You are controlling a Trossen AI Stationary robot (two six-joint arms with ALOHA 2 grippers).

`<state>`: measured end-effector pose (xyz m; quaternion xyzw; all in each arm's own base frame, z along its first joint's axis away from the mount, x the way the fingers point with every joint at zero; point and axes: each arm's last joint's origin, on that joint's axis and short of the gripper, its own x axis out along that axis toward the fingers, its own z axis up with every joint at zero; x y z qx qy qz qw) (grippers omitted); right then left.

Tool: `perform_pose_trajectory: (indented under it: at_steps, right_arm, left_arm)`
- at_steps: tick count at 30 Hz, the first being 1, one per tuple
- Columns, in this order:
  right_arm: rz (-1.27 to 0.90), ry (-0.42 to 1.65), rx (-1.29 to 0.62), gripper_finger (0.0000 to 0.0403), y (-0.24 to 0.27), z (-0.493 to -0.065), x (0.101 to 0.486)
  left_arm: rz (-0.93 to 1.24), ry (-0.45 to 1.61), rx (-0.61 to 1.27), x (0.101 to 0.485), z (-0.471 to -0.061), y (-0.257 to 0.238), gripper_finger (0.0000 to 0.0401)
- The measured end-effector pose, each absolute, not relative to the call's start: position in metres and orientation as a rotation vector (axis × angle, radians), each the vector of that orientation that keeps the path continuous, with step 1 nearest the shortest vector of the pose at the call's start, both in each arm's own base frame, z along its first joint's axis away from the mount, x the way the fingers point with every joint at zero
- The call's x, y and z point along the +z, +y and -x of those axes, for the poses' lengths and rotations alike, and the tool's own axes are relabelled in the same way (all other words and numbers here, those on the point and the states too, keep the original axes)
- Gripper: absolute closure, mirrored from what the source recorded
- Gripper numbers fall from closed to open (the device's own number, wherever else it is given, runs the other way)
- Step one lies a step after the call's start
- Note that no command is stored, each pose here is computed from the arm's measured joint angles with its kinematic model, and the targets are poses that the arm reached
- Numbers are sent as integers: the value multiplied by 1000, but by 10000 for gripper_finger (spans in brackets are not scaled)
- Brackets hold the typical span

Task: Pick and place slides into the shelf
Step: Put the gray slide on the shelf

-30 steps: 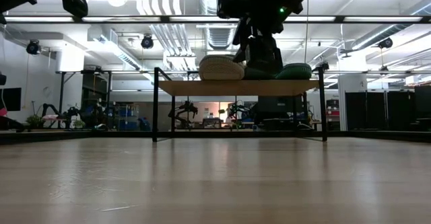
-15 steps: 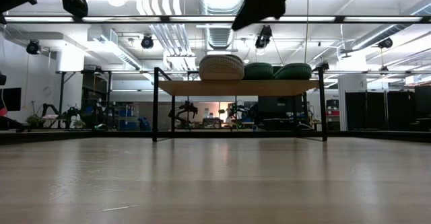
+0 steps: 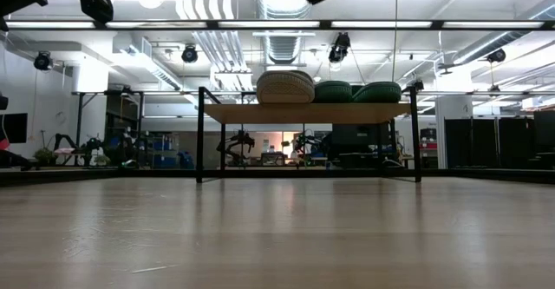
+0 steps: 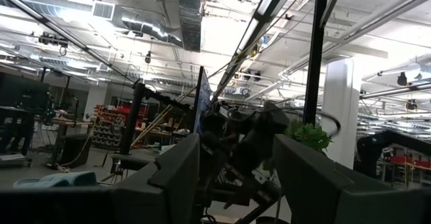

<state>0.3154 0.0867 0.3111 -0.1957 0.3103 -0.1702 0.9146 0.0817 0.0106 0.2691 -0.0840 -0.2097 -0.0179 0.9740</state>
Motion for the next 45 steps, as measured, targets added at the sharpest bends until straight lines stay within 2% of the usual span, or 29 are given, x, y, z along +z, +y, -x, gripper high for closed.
perform_pose_trajectory:
  at_steps: [9,20,32,45]
  right_arm:
    - [277,359,-112,245,72,-284,316]
    - [276,-27,-34,267,59,-243,297]
    - [342,-19,-38,273,58,-242,292]
    - [394,-84,-62,275,58,-243,316]
  left_arm:
    - [170,-423,-36,269,-82,11,225]
    - [168,-419,-35,269,-82,11,225]
    - [170,-399,-33,267,-84,11,225]
    - [222,-469,-129,276,-82,9,225]
